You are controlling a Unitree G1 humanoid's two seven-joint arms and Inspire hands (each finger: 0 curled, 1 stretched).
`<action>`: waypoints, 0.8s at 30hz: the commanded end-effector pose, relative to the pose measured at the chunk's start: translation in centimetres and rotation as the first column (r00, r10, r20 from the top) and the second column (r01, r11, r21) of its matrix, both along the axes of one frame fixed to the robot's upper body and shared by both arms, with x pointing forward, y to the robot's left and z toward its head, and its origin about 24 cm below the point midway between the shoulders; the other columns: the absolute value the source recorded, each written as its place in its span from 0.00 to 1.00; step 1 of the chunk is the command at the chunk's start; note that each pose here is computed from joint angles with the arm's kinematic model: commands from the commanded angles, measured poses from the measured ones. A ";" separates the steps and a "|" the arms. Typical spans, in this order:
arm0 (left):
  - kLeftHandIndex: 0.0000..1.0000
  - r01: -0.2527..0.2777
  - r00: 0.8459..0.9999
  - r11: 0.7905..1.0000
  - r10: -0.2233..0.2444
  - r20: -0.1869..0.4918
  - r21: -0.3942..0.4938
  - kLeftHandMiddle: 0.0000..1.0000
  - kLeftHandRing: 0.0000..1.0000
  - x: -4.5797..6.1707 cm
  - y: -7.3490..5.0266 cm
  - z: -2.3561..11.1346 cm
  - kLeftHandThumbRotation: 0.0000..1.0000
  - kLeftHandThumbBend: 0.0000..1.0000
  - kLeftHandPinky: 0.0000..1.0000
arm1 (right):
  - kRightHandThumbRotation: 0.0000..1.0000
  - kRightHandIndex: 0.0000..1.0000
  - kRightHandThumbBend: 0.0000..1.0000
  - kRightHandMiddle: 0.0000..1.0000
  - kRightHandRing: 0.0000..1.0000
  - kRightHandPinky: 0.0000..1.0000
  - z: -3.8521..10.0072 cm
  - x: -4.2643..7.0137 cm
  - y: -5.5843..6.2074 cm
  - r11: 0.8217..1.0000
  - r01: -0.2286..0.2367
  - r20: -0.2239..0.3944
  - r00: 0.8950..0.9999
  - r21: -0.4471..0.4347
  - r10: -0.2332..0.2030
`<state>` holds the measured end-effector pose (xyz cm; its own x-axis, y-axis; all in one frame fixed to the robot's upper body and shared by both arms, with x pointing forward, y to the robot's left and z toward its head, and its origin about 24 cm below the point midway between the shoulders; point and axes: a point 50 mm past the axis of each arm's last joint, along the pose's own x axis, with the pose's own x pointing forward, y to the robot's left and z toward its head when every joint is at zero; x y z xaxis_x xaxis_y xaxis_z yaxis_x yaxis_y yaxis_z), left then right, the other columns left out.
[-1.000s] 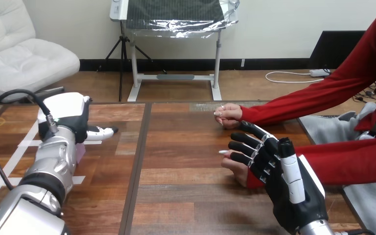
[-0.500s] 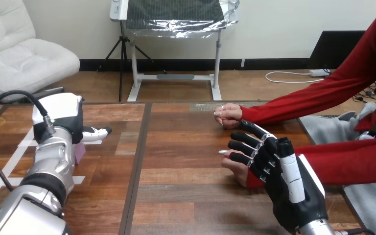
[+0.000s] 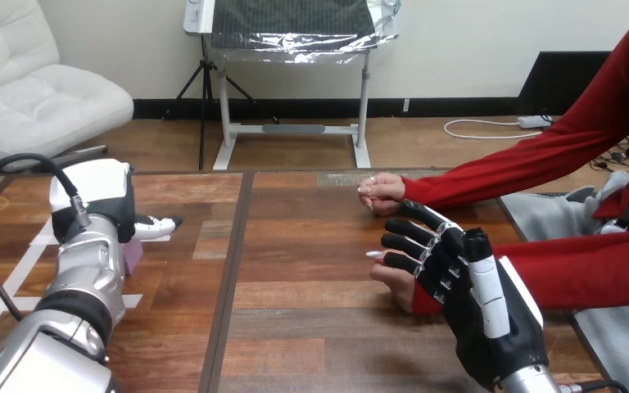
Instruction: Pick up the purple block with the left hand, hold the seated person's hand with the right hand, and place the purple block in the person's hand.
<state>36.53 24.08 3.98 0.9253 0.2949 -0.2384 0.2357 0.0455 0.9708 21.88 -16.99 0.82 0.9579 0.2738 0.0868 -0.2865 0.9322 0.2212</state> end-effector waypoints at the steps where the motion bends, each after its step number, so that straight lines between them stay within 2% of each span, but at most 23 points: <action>1: 0.95 0.020 0.998 1.000 -0.021 0.056 0.011 0.98 0.98 1.4 -0.7 2.3 0.67 0.68 1.00 | 0.86 0.82 0.88 0.80 0.81 0.81 2.0 1.5 0.1 1.000 -0.013 0.097 0.995 -0.015 0.015; 17: 0.93 0.022 0.999 1.000 -0.022 0.031 -0.003 0.95 0.95 1.3 -0.8 2.0 0.62 0.69 1.00 | 0.85 0.81 0.89 0.79 0.80 0.80 2.0 1.5 0.1 1.000 -0.017 0.097 0.995 -0.007 0.017; 24: 0.93 0.018 1.000 1.000 -0.018 -0.009 0.001 0.95 0.96 1.3 -0.9 1.9 0.67 0.68 1.00 | 0.85 0.81 0.89 0.80 0.81 0.80 2.0 1.5 0.1 1.000 -0.017 0.097 0.995 -0.009 0.018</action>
<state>36.44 24.05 3.69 0.9100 0.2995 -0.2868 0.2819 0.0604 0.9575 21.90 -16.98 0.84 0.9577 0.2741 0.0880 -0.2871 0.9319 0.2217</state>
